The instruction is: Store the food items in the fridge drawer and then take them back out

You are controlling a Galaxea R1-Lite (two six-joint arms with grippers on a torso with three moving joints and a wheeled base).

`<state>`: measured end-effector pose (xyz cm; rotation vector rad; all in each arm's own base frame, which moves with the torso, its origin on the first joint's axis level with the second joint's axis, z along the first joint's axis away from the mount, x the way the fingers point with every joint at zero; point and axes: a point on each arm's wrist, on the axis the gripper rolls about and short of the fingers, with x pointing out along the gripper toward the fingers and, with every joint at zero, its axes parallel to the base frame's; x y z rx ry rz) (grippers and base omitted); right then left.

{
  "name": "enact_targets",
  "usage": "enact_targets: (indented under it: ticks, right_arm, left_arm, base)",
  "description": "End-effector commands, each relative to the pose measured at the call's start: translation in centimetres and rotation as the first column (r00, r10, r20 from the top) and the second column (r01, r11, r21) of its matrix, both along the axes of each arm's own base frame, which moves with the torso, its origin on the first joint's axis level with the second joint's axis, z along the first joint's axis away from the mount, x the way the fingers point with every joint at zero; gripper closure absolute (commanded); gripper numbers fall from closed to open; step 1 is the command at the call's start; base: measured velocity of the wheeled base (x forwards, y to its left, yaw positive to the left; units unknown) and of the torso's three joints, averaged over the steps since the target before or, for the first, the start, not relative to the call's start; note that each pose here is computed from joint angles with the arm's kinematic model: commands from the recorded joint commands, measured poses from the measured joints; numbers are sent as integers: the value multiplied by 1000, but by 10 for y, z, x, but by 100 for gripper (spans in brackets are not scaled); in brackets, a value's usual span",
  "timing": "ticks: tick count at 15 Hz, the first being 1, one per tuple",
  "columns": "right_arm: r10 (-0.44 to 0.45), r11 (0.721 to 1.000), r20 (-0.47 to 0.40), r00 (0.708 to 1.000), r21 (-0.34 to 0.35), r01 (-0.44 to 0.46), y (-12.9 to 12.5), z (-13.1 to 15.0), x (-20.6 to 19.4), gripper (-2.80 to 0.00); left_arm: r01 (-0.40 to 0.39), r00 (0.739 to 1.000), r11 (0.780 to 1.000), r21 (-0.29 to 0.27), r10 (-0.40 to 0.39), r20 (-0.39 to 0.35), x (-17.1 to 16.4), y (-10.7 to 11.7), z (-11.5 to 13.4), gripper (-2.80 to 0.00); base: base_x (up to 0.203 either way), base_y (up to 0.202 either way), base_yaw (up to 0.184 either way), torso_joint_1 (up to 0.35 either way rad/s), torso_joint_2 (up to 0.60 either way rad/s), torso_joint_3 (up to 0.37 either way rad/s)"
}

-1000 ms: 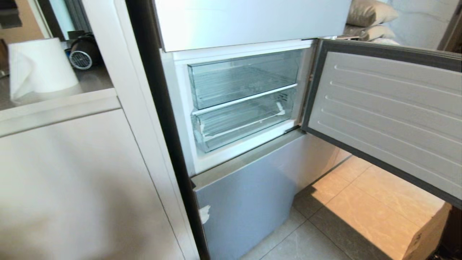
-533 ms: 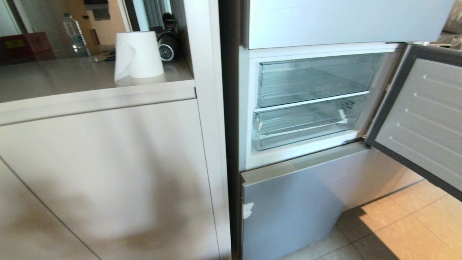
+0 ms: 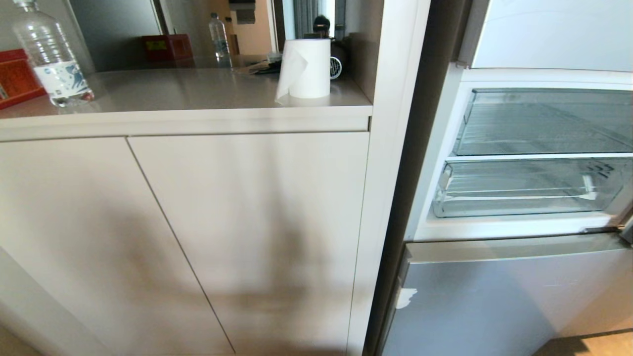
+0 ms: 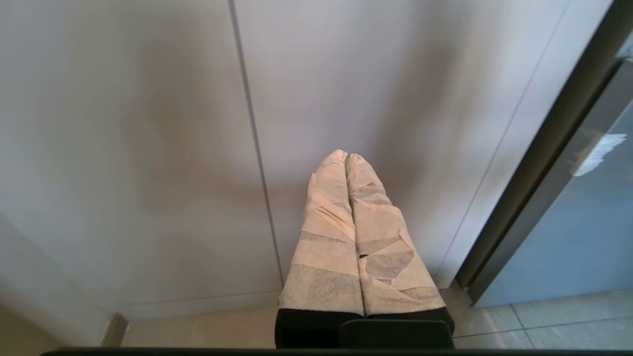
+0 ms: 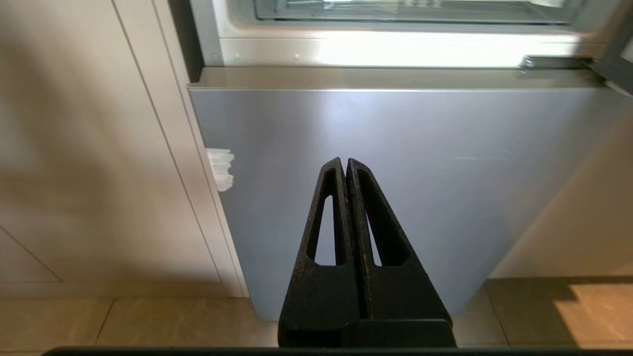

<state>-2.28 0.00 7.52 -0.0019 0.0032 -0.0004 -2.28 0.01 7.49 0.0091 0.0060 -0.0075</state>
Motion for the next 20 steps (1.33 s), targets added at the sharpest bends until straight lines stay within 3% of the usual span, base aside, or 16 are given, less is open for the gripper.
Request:
enact_targets:
  ticks: [1, 5, 7, 9, 12, 15, 16, 18, 19, 20]
  right_arm:
    - [2, 1000, -1, 1000, -4, -2, 0, 0, 0, 0]
    - [20, 998, 10, 1000, -56, -19, 0, 10, -1, 0]
    - [36, 999, -36, 999, -1, -37, 1, 35, 5, 0]
    - [78, 994, -157, 985, 87, -65, 2, 65, 28, 0]
    - [193, 971, -383, 904, 205, -121, 4, 88, 90, 0]
    - [270, 949, -502, 822, 283, -138, 6, 80, 168, 0]
    - [283, 944, -511, 812, 297, -142, 7, 71, 196, 0]
    - [289, 941, -470, 834, 298, -158, 7, 55, 241, 0]
    - [277, 945, -421, 864, 282, -166, 7, 50, 260, -280]
    - [264, 951, -366, 893, 254, -177, 7, 49, 274, -280]
  left_arm:
    - [0, 1000, 1000, 0, 0, 0, 0, 0, 0, 0]
    - [0, 1000, 1000, 0, 0, 0, 0, 0, 0, 0]
    - [0, 1000, 1000, 0, 0, 0, 0, 0, 0, 0]
    - [0, 1000, 1000, 0, 0, 0, 0, 0, 0, 0]
    - [0, 1000, 1000, 0, 0, 0, 0, 0, 0, 0]
    - [0, 1000, 1000, 0, 0, 0, 0, 0, 0, 0]
    - [0, 1000, 1000, 0, 0, 0, 0, 0, 0, 0]
    - [0, 1000, 1000, 0, 0, 0, 0, 0, 0, 0]
    - [0, 1000, 1000, 0, 0, 0, 0, 0, 0, 0]
    - [0, 1000, 1000, 0, 0, 0, 0, 0, 0, 0]
  base:
    - [5, 2, 60, 2, 2, 2]
    - [0, 0, 0, 0, 0, 0]
    - [0, 0, 0, 0, 0, 0]
    - [0, 0, 0, 0, 0, 0]
    - [0, 0, 0, 0, 0, 0]
    - [0, 0, 0, 0, 0, 0]
    - [0, 0, 0, 0, 0, 0]
    - [0, 0, 0, 0, 0, 0]
    - [0, 0, 0, 0, 0, 0]
    - [0, 0, 0, 0, 0, 0]
